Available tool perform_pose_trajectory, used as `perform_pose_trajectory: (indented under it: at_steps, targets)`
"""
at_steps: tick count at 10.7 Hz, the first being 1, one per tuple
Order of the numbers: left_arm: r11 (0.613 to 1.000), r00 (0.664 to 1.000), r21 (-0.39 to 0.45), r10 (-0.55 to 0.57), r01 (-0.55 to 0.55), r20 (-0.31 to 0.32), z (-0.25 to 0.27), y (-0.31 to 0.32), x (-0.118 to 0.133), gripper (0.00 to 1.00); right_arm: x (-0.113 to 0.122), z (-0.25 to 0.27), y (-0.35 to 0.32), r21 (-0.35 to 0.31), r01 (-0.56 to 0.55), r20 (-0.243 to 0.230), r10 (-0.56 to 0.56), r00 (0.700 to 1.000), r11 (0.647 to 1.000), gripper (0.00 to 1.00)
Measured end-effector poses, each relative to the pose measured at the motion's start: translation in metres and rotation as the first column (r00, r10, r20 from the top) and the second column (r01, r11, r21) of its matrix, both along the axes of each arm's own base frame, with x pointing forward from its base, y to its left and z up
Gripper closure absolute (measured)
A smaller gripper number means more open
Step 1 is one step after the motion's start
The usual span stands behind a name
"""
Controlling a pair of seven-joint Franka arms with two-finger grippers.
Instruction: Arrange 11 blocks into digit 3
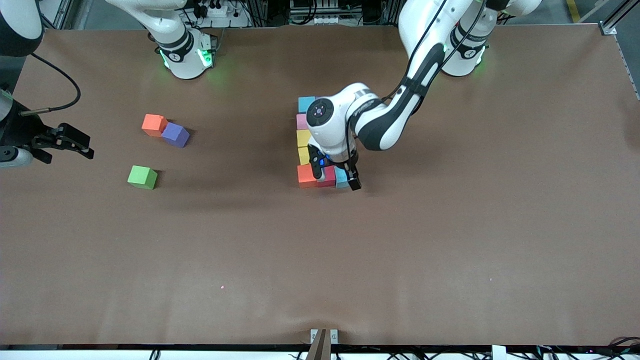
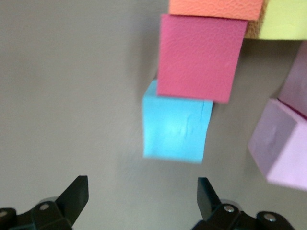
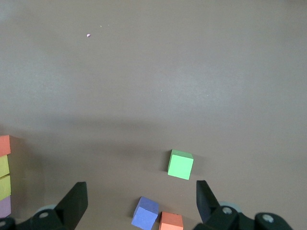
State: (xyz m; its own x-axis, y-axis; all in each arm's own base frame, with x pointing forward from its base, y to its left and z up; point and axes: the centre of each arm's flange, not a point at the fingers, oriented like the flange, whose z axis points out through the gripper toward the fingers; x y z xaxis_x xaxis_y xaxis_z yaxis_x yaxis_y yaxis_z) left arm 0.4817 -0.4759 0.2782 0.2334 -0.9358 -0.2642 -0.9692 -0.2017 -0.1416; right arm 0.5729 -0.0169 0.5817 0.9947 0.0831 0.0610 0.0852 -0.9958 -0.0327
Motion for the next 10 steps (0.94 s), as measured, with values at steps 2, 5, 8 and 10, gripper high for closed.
perform_pose_trajectory:
  at_steps: [2,5,8,10]
  targets:
    - [0.997,0.997,-0.036,0.071,-0.071,0.019,0.050,0.010,0.005,0.00,0.000,-0.001,0.000,0.000,-0.001,0.000,0.001,1.000,1.000,0.00]
    - [0.923,0.936,-0.176,0.352,-0.342,0.025,0.117,0.059,0.042,0.00,0.001,-0.001,0.001,0.000,-0.002,0.000,0.002,1.000,1.000,0.00]
    - [0.766,0.782,-0.265,0.620,-0.586,0.060,0.185,0.123,0.070,0.00,0.001,-0.001,0.001,0.000,-0.001,0.003,0.001,1.000,1.000,0.00]
    - [0.584,0.608,-0.306,0.794,-0.752,0.022,0.226,0.160,0.072,0.00,0.002,-0.001,0.001,0.000,-0.001,0.006,0.001,1.000,1.000,0.00]
